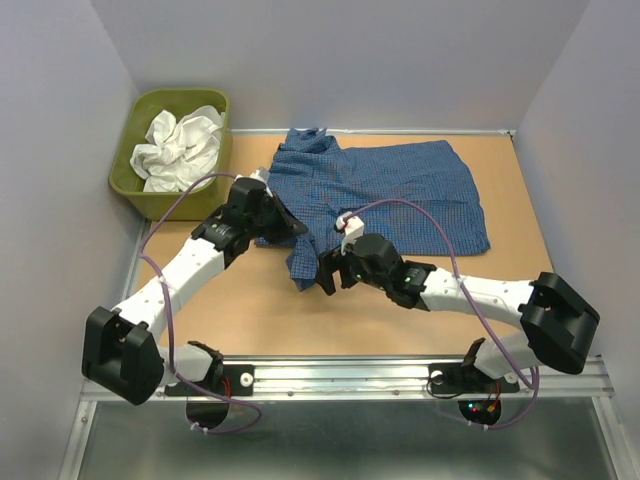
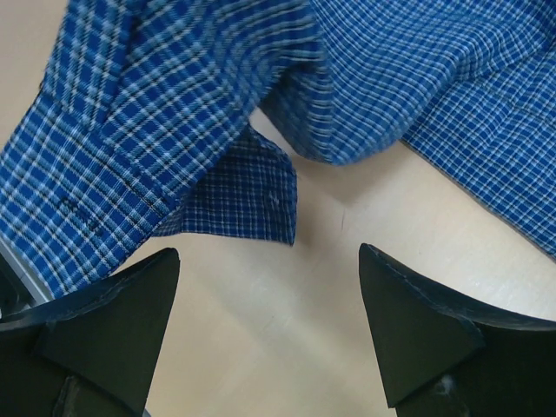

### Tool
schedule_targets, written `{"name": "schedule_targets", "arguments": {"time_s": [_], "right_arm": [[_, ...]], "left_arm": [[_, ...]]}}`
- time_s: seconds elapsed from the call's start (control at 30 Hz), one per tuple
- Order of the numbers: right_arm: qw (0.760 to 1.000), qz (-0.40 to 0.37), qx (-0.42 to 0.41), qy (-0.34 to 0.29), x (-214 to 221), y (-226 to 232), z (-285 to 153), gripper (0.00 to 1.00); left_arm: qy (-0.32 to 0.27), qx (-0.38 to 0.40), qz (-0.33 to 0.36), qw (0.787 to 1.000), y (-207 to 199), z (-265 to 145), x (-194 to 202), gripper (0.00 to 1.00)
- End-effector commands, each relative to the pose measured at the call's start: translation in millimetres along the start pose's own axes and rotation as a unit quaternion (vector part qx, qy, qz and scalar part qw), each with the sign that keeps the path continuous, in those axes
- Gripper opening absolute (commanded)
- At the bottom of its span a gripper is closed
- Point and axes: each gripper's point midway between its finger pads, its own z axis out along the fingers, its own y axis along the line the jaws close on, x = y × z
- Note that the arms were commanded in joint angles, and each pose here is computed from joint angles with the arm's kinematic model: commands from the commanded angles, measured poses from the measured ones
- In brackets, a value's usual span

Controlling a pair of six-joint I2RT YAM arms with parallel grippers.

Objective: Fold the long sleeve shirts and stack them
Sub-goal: Fold the shirt

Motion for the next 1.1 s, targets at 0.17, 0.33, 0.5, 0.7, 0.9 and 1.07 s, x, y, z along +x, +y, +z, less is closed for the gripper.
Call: {"name": "schedule_targets", "arguments": {"time_s": [0.17, 0.33, 0.5, 0.7, 0.9, 1.07], "right_arm": [[0.991, 0.014, -0.01, -0.132, -84.3, 22.9, -27.0, 0.92], [0.99, 0.011, 0.013, -0.138, -90.1, 13.2, -49.3, 0.92], [0.992, -0.003, -0.021, -0.123, -97.6, 31.2, -46.8, 0.93], [0.994, -0.013, -0.007, -0.112, -105.9, 40.3, -28.6, 0.93], [0.994, 0.009, 0.039, -0.103, -113.4, 32.2, -12.4, 0.93], [0.992, 0.036, 0.071, -0.1, -107.3, 22.9, -2.3, 0.93]], "left_arm": [[-0.029, 0.043, -0.03, 0.998, -45.1, 8.0, -23.0, 0.1], [-0.049, 0.035, -0.047, 0.997, -48.2, 12.2, -32.6, 0.11], [-0.051, 0.034, -0.059, 0.996, -52.2, 18.6, -33.9, 0.11], [-0.054, 0.046, -0.063, 0.995, -69.7, 23.5, -37.4, 0.13], [-0.06, 0.048, -0.073, 0.994, -77.7, 25.3, -40.1, 0.15], [-0.057, 0.055, -0.077, 0.994, -85.3, 27.2, -36.4, 0.15]]}}
